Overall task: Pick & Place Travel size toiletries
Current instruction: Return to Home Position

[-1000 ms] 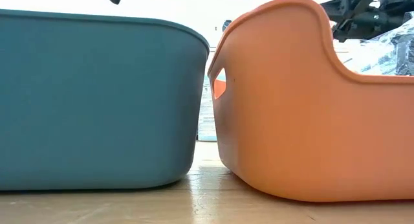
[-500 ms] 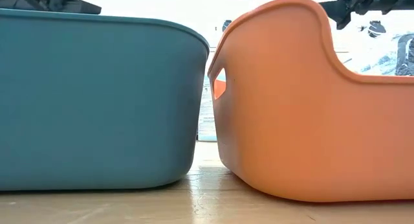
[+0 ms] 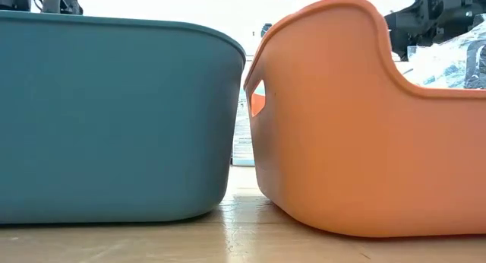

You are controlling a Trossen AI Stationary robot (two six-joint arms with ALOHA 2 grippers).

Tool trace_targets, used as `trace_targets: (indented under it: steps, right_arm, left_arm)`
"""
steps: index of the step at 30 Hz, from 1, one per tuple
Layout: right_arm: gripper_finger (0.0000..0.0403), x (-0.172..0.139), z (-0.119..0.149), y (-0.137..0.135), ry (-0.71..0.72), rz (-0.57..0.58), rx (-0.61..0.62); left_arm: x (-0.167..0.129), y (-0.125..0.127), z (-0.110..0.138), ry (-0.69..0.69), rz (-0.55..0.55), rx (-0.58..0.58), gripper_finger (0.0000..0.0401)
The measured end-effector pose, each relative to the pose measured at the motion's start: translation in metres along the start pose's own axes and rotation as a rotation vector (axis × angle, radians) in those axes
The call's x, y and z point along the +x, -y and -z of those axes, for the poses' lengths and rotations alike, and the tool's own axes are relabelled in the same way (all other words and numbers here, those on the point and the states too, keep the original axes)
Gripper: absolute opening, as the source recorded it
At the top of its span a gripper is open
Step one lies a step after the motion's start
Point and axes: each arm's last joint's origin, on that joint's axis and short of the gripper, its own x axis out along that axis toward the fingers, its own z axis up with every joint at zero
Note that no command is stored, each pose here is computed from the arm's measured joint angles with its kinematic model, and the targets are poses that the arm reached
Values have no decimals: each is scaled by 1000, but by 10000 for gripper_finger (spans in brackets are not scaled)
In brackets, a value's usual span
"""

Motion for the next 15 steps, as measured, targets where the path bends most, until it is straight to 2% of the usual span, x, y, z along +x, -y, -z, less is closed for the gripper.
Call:
trace_targets:
  steps: [6, 9, 11, 15]
  right_arm:
    - [251, 1, 7, -3, 16, -36, -46]
    - [251, 3, 16, -4, 9, -2, -53]
    - [251, 5, 24, -5, 12, 4, -41]
    - [251, 8, 37, -10, 58, -63, 11]
  left_arm:
    - [1, -2, 14, -19, -70, -15, 293]
    - [1, -3, 18, -31, -80, -29, 296]
    - [1, -3, 18, -30, -80, -30, 295]
    - [1, -3, 18, -29, -80, -30, 288]
